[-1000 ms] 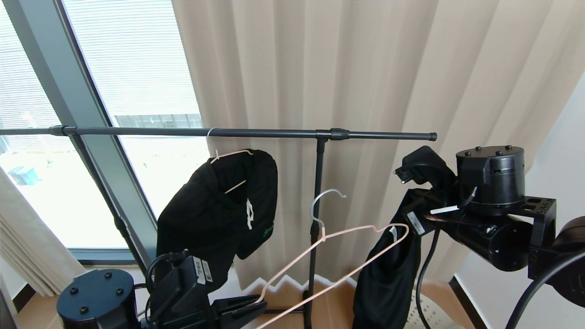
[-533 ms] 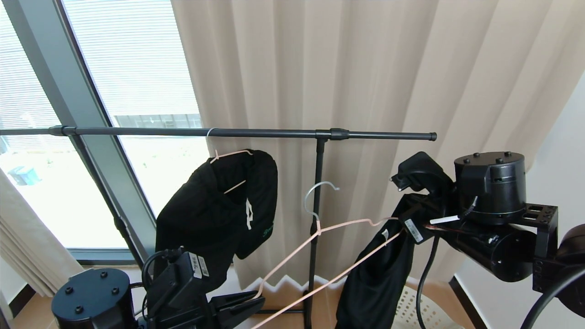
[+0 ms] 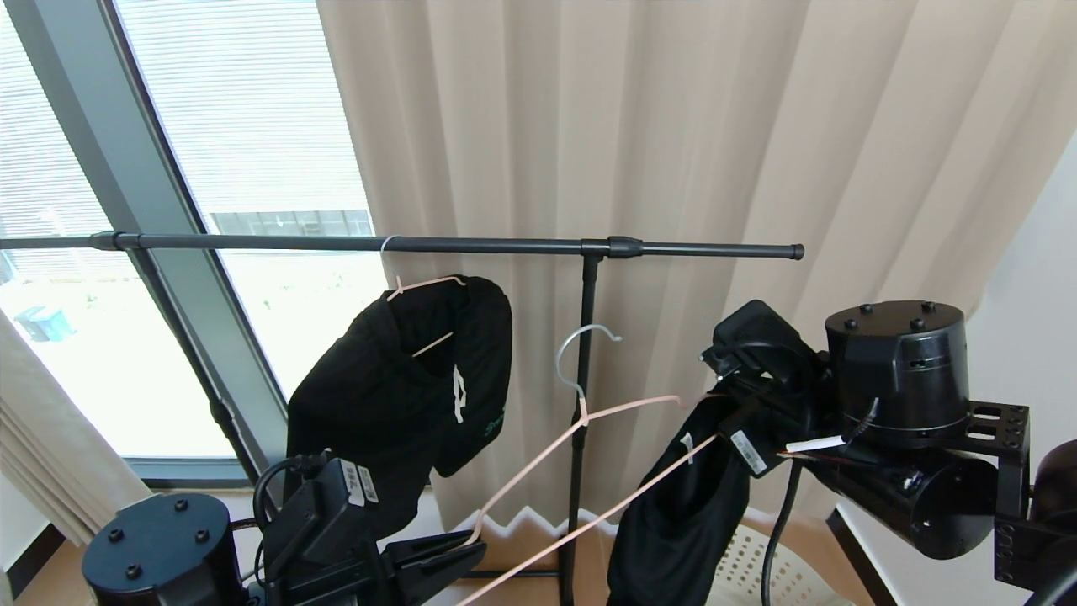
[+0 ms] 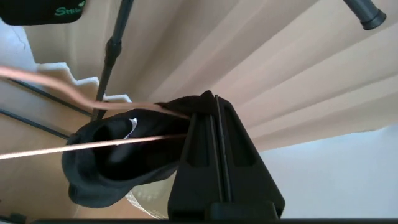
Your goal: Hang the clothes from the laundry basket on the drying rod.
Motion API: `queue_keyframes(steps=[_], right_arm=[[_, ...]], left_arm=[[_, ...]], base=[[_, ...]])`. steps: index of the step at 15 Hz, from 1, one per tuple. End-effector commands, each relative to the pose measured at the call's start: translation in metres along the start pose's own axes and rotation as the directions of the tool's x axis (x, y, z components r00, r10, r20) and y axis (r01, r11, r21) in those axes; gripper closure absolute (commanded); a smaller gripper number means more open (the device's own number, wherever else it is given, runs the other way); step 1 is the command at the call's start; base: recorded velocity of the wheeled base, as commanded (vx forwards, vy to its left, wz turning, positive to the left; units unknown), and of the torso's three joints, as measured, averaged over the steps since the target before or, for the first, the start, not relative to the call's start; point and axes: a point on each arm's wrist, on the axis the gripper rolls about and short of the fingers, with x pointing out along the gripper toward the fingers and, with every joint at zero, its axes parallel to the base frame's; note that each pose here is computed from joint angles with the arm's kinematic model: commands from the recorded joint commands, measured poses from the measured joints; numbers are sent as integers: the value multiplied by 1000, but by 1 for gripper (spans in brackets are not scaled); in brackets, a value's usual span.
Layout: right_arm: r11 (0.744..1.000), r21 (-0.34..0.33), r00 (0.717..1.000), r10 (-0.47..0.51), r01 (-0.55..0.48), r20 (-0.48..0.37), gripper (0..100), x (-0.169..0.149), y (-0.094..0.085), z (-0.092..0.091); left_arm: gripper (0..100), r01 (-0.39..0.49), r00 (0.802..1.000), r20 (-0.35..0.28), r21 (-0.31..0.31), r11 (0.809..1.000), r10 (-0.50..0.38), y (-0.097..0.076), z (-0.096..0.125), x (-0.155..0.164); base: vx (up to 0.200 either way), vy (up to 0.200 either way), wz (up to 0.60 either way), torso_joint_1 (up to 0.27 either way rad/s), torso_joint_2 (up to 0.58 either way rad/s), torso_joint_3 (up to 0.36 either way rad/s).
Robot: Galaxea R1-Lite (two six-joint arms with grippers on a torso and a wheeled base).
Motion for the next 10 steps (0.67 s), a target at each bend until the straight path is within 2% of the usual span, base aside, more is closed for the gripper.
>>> queue_keyframes(steps=[1,7,10], right_arm=[[1000,-6,1000,19,-19,14,100,-4,4,1],[997,-12,995,78,-77,65,100,-19,17,8],[993,27,989,114,-117,94,100,-27,27,13]], left_arm=[[100,0,1000,9,3,1000,0,-1,2,-2],[100,3,1000,13,5,1000,-3,-2,3,-2],[100,3,1000,15,8,1000,-3,-2,3,-2]], base=[[0,0,0,0,0,0],[0,0,0,0,0,0],[0,0,0,0,0,0]])
